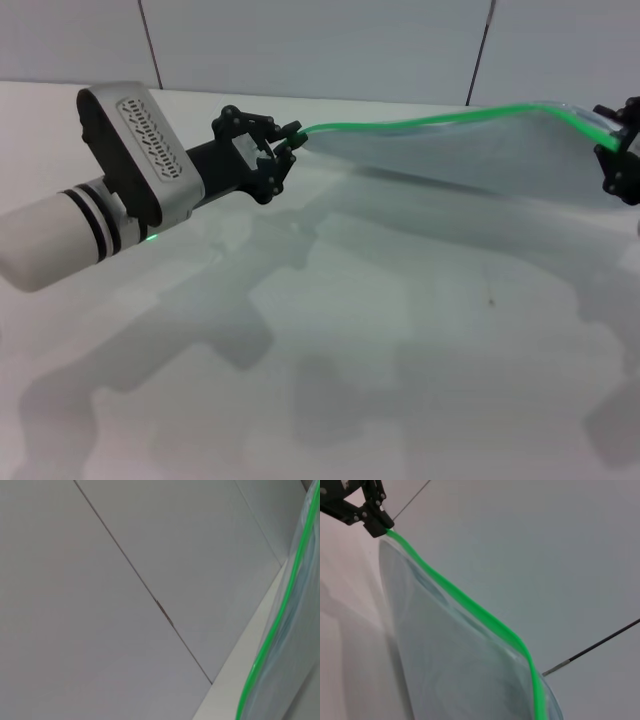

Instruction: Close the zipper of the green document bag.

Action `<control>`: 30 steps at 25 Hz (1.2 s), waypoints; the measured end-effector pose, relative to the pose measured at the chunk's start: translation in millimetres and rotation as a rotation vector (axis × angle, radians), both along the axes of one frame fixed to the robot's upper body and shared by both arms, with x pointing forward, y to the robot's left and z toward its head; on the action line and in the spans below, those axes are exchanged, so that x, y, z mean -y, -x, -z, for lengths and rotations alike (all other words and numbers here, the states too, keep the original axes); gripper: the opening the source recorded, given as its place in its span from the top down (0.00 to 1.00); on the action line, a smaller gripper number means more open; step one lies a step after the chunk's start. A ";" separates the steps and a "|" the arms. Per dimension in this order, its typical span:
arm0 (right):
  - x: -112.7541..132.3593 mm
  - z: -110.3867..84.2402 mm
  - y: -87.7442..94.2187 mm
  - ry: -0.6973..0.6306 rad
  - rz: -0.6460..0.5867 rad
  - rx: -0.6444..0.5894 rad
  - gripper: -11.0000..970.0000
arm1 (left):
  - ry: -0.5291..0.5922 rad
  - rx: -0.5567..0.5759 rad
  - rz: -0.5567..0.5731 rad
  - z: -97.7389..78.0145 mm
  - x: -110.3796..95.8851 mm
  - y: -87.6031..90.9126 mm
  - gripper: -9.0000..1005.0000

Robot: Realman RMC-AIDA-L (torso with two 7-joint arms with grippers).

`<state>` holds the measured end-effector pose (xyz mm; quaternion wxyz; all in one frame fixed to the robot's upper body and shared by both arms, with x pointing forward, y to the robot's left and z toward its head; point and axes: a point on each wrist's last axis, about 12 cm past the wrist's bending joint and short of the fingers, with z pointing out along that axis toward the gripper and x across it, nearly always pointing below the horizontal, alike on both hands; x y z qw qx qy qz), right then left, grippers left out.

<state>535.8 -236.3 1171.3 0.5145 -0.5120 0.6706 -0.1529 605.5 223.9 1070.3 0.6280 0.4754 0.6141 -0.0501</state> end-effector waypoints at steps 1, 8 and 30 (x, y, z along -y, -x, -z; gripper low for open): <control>-0.2 0.4 -0.3 0.003 -0.002 -0.001 0.93 | 0.001 0.001 0.001 -0.4 0.6 -0.2 0.92; 1.4 0.5 -4.2 0.043 0.006 0.015 0.91 | 0.008 0.005 -0.041 -4.9 1.0 -8.5 0.91; -0.7 8.6 -9.2 -0.443 0.259 0.370 0.41 | 0.456 0.077 -0.168 -20.7 -18.9 8.2 0.37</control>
